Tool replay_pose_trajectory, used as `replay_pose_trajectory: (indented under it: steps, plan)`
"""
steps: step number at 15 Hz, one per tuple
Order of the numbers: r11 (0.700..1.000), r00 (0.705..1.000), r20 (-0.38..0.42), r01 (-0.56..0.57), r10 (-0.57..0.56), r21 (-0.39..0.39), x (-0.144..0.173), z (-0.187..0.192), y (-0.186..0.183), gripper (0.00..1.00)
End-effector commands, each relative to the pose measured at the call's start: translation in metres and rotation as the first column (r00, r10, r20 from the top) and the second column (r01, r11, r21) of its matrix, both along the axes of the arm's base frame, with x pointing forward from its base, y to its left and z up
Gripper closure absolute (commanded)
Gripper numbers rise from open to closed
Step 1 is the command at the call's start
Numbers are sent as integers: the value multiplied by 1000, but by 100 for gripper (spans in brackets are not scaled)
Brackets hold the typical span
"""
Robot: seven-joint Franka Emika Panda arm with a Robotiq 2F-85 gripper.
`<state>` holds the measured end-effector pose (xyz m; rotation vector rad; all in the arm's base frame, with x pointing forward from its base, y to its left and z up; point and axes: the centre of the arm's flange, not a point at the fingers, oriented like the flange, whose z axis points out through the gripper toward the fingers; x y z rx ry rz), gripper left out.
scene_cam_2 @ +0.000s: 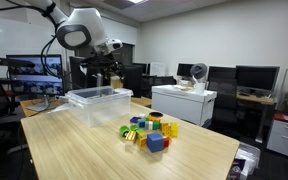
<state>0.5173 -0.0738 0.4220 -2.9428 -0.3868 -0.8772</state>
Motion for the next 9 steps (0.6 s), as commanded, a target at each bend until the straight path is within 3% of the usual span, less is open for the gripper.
replay_pose_trajectory:
  steps: [1, 2, 4, 9]
  plan:
    - [995, 995, -29, -97, 98, 28, -41, 0, 21, 45]
    - [994, 993, -38, -108, 109, 26, -44, -2, 26, 5]
    - [993, 992, -46, -117, 118, 24, -49, -4, 28, 0]
    - [998, 998, 7, -60, 60, 36, -29, 11, 2, 0]
